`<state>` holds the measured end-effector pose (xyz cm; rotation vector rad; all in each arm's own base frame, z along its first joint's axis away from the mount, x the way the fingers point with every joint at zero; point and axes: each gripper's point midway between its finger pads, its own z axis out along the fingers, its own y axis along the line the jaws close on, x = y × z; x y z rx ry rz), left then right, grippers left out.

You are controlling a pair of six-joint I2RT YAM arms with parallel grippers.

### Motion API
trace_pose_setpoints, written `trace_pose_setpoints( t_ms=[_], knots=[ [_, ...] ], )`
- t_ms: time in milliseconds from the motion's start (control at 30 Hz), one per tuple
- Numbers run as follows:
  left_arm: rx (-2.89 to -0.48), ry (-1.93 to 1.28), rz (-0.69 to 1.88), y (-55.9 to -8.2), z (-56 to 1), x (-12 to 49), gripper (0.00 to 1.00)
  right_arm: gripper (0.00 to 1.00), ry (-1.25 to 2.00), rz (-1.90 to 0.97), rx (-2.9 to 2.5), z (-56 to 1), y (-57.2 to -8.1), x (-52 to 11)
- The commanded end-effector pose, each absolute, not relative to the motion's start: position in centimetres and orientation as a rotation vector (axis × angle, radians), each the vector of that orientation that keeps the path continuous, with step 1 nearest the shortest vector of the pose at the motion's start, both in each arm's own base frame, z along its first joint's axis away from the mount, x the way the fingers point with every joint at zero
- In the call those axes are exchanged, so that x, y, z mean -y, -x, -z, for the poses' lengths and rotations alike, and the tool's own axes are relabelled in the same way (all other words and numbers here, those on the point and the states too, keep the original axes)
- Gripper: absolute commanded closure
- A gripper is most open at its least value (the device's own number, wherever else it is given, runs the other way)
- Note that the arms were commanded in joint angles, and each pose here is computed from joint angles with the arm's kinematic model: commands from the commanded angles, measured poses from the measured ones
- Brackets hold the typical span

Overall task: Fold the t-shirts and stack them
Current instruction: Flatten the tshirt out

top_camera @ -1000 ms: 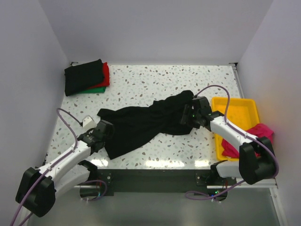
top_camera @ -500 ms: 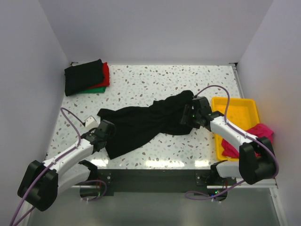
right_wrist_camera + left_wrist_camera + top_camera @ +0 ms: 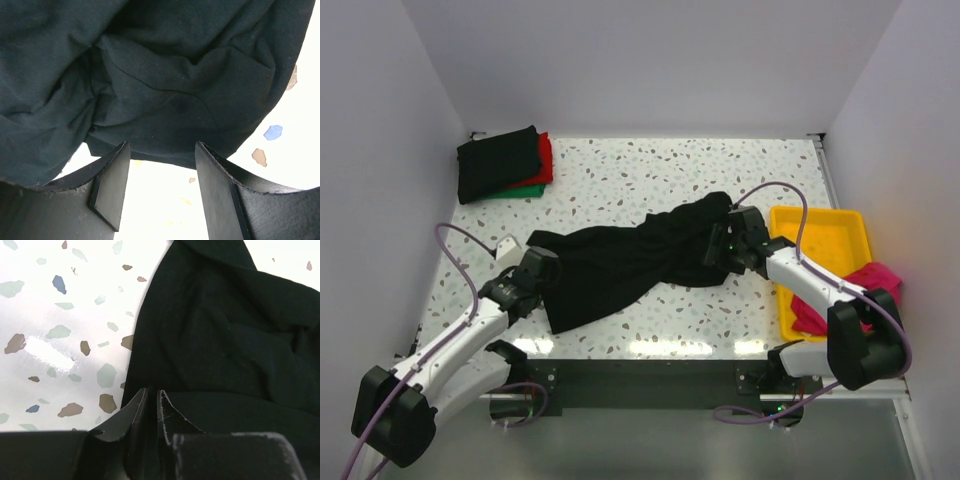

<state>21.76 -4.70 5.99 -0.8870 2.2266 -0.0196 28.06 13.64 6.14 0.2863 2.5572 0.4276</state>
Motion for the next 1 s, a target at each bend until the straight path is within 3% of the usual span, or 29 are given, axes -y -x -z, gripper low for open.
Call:
trace_pose_setpoints(
  t_ms=[0,367,967],
  knots=[
    [-2.200,0.877,0.014,-22.0,-7.4,4.3,0.83,0.42,-0.272,-0.434,-2.546,-5.8,-28.4,-13.8],
    [-2.164,0.840,0.083,-22.8,-9.4,4.9,1.00,0.42,-0.300,-0.380,-2.500,-7.1,-29.4,-13.1],
    [-2.115,0.767,0.148,-24.2,-12.4,5.7,1.00,0.41,-0.486,-0.292,-2.463,-5.4,-26.4,-10.3]
  ],
)
